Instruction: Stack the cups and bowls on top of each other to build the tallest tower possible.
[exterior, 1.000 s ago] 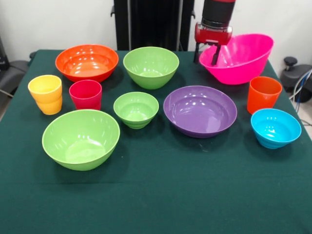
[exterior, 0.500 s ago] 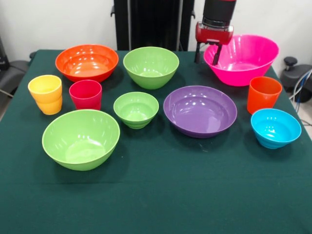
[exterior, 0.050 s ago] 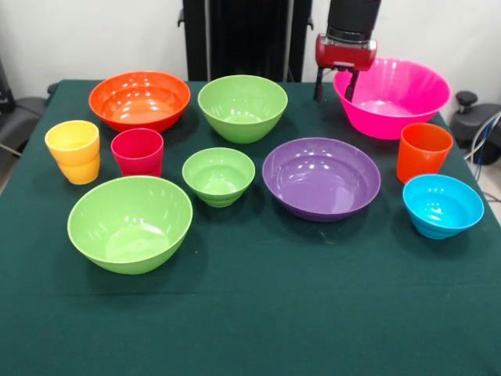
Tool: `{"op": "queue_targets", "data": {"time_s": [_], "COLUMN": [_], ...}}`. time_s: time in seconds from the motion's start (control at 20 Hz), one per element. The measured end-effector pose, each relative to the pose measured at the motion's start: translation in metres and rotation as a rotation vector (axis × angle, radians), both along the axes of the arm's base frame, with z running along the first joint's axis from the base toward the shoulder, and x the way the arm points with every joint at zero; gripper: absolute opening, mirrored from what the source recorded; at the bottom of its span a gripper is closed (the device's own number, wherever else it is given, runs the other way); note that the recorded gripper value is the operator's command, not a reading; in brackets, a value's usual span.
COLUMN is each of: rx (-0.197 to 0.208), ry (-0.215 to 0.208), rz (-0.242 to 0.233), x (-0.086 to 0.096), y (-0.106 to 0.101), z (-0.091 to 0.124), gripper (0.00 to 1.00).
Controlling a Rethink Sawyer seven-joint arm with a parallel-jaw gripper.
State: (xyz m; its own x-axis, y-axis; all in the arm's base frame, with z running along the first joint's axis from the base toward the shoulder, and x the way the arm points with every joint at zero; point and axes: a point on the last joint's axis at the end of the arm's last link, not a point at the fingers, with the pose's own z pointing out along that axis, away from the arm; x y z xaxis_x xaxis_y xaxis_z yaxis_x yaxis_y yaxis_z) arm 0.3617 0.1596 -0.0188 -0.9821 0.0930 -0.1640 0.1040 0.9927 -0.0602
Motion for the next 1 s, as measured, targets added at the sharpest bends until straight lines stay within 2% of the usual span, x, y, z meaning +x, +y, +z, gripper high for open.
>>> {"op": "queue_targets", "data": {"time_s": [1.0], "rx": [-0.003], "ry": [0.006], "rz": [0.013], "x": [-0.0042], "y": [0.004], "z": [-0.0016], "gripper": [1.0]}}
